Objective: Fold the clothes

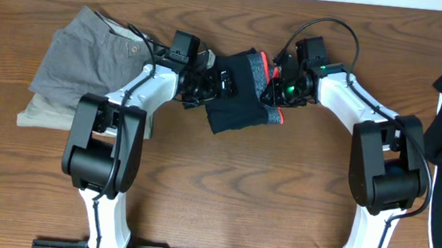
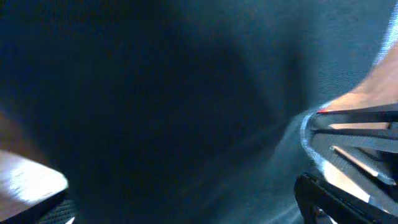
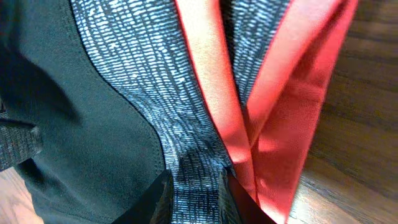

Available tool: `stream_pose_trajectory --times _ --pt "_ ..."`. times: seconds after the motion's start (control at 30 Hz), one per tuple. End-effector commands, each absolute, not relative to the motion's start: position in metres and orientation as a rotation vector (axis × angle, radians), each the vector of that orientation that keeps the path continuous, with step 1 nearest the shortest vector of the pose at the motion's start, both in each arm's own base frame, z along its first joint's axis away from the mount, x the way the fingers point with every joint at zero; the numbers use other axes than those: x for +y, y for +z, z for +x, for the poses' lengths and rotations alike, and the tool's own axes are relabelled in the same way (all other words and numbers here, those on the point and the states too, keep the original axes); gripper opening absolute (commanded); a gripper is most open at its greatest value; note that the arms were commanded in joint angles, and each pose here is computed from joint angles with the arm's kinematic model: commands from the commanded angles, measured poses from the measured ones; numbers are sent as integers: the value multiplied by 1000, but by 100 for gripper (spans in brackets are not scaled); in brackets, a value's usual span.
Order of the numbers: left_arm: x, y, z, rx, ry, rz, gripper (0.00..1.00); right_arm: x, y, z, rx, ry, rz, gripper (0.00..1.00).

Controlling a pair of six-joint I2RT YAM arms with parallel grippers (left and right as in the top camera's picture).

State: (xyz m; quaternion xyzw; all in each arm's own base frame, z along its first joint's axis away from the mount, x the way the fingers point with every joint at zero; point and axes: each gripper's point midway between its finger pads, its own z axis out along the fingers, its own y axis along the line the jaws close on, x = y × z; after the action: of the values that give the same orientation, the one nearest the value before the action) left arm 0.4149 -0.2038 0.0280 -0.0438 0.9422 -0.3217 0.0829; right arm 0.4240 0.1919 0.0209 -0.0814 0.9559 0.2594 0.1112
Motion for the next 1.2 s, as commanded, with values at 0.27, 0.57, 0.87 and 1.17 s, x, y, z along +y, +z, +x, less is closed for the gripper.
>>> stream_pose_trajectory --times 0.27,0.57,0.87,1.17 --pt "-220 25 413 2776 -1125 -65 8 184 13 425 2834 724 -208 20" --pt "-189 94 432 2544 -1158 152 6 158 48 429 2762 765 -257 24" --pt "-55 183 456 2294 -911 29 6 125 137 452 2498 724 -296 31" --pt "102 129 427 2441 -586 -433 24 127 142 448 2501 729 -293 31"
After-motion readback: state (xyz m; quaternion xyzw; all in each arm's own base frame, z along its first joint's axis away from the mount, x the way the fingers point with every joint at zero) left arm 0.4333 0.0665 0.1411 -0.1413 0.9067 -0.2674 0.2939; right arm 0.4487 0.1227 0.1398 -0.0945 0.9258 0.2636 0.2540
